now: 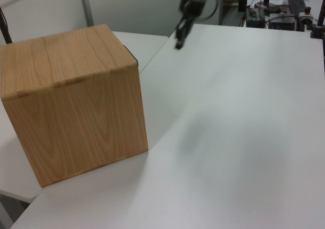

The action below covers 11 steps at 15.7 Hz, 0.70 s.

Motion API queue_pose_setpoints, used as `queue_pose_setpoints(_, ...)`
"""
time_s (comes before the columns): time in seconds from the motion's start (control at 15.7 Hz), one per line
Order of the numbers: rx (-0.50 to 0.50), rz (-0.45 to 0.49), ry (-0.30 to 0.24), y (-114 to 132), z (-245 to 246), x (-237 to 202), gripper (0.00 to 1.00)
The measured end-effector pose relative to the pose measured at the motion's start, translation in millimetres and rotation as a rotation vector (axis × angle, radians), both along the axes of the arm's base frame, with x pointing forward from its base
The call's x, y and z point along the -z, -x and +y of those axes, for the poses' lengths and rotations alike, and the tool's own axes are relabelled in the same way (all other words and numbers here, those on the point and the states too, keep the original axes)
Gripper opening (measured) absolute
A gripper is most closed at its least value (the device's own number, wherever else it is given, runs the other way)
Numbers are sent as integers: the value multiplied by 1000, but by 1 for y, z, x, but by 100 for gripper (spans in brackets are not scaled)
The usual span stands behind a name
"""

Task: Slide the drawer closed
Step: 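Lift the gripper up and away from the closed drawer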

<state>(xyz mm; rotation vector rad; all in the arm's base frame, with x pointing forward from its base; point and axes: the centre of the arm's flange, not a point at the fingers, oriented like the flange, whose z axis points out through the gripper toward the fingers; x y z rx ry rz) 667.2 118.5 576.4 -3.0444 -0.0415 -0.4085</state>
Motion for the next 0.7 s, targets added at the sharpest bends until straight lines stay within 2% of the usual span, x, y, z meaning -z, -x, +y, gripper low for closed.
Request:
queue_pose_setpoints(0.06, 22, 79, 8, 24, -21, -17, 42)
queue_pose_setpoints(0.19, 44, 162, 19, 53, -43, -29, 63)
queue_pose_setpoints(0.45, 77, 201, 27, 103, -78, -52, 100)
queue_pose_setpoints(0.7, 118, 250, 24, 134, -105, -69, 100)
